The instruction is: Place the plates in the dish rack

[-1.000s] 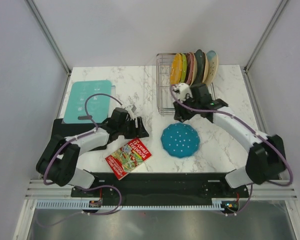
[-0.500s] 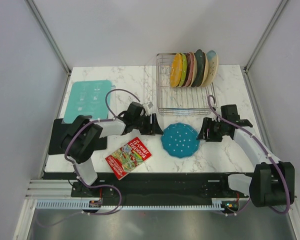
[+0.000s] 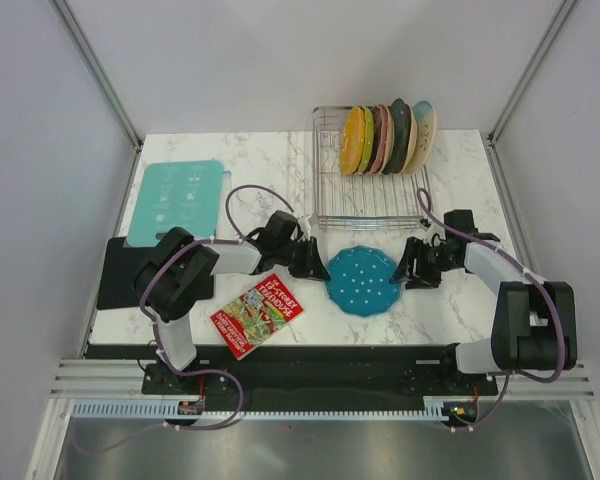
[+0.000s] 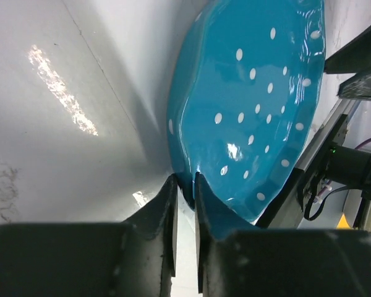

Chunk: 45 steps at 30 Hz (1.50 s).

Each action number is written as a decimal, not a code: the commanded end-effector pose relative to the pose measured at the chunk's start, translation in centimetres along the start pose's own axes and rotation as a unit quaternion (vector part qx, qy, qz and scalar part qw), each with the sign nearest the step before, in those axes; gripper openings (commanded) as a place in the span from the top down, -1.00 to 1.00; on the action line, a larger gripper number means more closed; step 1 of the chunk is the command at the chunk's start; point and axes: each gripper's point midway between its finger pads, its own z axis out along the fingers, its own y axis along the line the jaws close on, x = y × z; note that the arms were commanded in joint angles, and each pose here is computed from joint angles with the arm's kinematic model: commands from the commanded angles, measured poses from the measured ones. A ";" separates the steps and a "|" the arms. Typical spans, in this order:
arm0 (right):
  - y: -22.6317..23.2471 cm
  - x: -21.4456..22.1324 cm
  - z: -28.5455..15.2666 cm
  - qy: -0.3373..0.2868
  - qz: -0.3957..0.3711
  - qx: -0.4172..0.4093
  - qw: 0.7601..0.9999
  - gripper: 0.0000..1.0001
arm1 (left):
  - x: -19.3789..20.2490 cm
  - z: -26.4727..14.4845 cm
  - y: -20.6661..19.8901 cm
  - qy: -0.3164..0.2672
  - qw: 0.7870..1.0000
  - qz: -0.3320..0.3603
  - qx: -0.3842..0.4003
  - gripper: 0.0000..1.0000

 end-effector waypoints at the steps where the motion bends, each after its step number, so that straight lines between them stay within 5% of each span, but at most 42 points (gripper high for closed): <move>1: 0.0 0.5 1.5 0.032 -0.014 -0.038 0.999 -0.21 | -0.3 -0.6 -0.6 -0.013 0.999 0.000 0.030 0.74; 5: -0.6 1.6 2.8 0.070 -0.007 -0.056 0.996 -0.20 | 0.4 -0.5 -0.6 -0.003 0.999 -0.002 0.038 0.95; 14: 0.8 3.8 4.3 0.131 0.012 -0.155 0.979 -0.14 | -0.4 0.4 -1.3 -0.002 0.998 -0.019 0.056 0.95; 22: 3.8 0.9 3.3 0.066 -0.035 -0.196 0.978 -0.09 | -0.2 1.0 -3.0 0.010 0.997 0.002 0.075 0.95; 28: 4.4 0.0 2.6 0.037 -0.040 -0.191 0.980 0.43 | 0.9 0.7 -3.1 0.019 0.998 -0.001 0.065 0.92; 33: 5.1 -0.3 1.3 0.015 -0.059 -0.191 0.980 0.95 | 1.0 -0.5 -2.9 0.013 0.999 0.018 0.042 0.63; 34: 5.5 -0.4 0.9 0.010 -0.068 -0.192 0.979 1.00 | 1.1 -0.7 -2.6 0.013 0.999 0.029 0.033 0.27; 37: 6.2 -0.9 -0.6 0.000 -0.098 -0.189 0.977 1.00 | -0.5 -2.9 -1.9 -0.019 0.996 0.082 -0.018 -0.10; 45: 12.0 -1.5 -6.1 -0.019 -0.233 -0.182 0.955 1.00 | -6.7 -14.2 1.6 -0.134 0.973 0.146 -0.121 -0.27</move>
